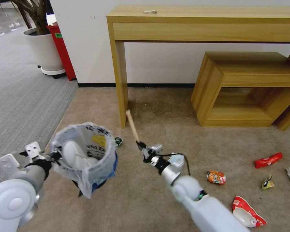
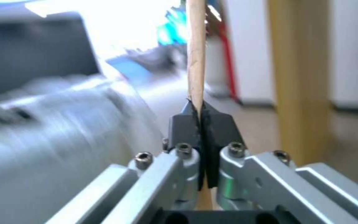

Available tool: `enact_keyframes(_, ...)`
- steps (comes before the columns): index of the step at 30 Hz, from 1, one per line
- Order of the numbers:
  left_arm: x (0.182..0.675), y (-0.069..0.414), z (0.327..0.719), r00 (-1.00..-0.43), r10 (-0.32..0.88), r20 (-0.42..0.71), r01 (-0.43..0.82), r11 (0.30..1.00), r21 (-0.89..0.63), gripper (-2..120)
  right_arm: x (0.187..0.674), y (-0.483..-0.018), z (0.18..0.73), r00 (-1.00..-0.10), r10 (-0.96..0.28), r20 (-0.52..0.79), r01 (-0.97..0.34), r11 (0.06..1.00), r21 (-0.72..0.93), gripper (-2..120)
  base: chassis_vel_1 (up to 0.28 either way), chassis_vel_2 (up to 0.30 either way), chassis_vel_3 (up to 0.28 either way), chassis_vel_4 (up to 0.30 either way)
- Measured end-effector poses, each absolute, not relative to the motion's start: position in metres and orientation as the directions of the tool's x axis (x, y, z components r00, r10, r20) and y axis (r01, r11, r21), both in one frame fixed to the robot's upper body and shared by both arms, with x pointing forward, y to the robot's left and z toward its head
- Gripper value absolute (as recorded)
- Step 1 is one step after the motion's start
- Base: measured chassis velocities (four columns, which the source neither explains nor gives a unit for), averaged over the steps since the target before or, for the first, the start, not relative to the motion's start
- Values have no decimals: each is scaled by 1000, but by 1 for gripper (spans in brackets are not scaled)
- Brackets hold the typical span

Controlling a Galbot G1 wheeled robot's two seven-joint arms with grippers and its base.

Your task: Pick up the trash bin and place the garbage on the floor into it.

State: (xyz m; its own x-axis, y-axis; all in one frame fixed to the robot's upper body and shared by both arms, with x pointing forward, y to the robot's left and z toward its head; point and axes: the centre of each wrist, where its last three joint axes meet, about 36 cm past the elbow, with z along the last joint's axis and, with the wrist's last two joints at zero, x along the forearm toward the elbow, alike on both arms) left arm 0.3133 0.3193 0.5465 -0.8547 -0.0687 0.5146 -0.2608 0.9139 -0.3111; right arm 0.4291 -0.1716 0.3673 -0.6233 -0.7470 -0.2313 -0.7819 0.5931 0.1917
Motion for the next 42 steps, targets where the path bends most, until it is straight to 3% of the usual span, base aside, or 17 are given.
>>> enact_keyframes(3,312,313,545,-845,-17,534,-224,918,-326,2,436,-185,386,-460,-812,-360,-887,435,151,0,0,0,0,0)
enact_keyframes(4,312,313,545,-845,-17,534,-224,918,-326,2,436,-185,386,-460,-812,-360,-887,435,151,0,0,0,0,0)
enact_keyframes(7,311,305,542,-834,34,550,-188,921,-342,2,442,-186,398,-329,-833,-445,-943,312,113,0,0,0,0,0)
enact_keyframes(14,314,290,531,-812,96,576,-139,926,-350,2,446,-172,403,-180,-845,-504,-983,165,73,0,0,0,0,0)
enact_keyframes(28,315,272,517,-780,153,606,-96,929,-358,2,441,-141,390,-133,-853,-505,-991,102,89,0,0,0,0,0)
enact_keyframes(42,307,265,523,-778,202,595,-63,917,-394,2,439,-138,369,-168,-863,-476,-985,127,118,0,0,0,0,0)
